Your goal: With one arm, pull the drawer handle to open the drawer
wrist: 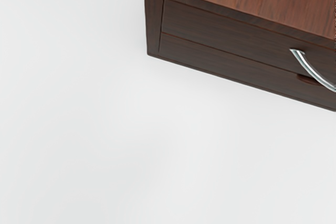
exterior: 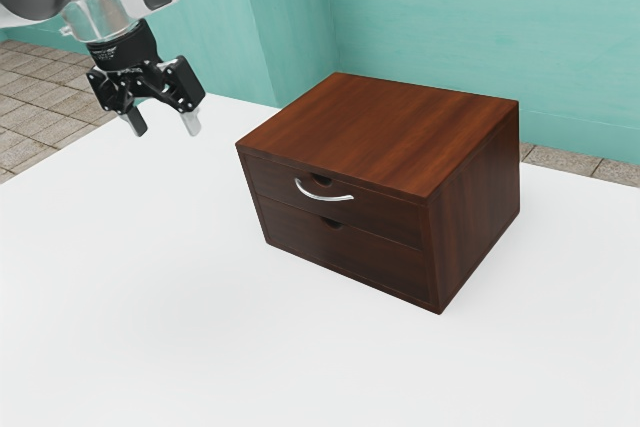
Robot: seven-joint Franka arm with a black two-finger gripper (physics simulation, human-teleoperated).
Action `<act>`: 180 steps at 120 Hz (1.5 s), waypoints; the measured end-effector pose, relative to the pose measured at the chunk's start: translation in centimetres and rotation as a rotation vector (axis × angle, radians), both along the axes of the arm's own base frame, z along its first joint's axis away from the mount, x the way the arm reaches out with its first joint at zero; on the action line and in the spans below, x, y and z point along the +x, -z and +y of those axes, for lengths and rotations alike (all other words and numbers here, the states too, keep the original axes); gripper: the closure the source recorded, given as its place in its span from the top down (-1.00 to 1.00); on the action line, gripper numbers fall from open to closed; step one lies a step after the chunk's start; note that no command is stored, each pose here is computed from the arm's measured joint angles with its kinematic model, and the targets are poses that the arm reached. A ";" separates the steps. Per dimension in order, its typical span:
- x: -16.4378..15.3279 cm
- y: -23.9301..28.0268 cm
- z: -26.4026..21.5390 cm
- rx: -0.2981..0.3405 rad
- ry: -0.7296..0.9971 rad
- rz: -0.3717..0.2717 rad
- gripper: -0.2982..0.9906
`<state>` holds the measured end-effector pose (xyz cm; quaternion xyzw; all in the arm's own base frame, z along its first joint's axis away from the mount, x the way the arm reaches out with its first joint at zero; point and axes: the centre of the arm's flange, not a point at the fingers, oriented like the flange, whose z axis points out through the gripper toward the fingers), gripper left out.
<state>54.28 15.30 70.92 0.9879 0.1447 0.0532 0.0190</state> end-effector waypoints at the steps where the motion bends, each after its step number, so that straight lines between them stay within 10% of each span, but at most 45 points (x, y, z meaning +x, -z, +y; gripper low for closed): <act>1: 0.0 0.0 0.0 0.000 0.000 0.000 0.54; 86: -5.6 -11.1 0.3 0.021 -0.024 -0.237 0.54; 132: -5.8 -10.6 0.3 0.108 -0.045 -0.196 0.54; 180: -20.1 3.8 -11.5 -0.011 0.120 0.034 0.54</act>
